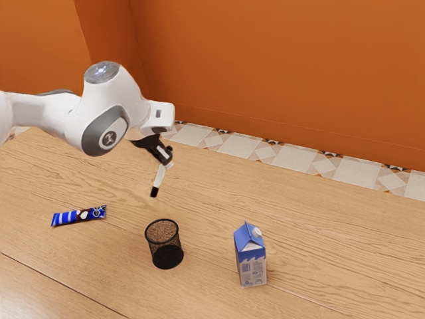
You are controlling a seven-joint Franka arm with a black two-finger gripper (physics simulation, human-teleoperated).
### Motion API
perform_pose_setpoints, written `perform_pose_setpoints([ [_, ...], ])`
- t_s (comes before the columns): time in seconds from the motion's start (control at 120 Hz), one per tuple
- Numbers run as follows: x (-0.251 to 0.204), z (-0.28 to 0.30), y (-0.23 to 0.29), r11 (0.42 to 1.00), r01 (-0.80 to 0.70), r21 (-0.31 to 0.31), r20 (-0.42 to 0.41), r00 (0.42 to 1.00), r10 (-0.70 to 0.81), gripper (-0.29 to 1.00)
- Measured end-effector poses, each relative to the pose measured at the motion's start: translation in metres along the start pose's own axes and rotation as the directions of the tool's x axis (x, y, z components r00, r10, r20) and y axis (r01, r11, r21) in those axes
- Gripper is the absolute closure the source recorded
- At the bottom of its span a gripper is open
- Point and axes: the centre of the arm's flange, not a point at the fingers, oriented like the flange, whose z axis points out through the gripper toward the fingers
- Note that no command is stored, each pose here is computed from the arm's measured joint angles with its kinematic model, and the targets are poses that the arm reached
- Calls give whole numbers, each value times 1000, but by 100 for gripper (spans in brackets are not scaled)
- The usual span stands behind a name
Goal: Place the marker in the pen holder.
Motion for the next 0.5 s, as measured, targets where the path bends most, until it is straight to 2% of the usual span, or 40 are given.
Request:
perform_pose_setpoints([
  [0.1,-10,-18,25,1000,-11,15,-80,997,12,78],
  [0.233,-30,-22,31,999,28,27,-116,993,-25,77],
  [0.5,-65,-18,67,996,84,14,-110,991,-82,77],
])
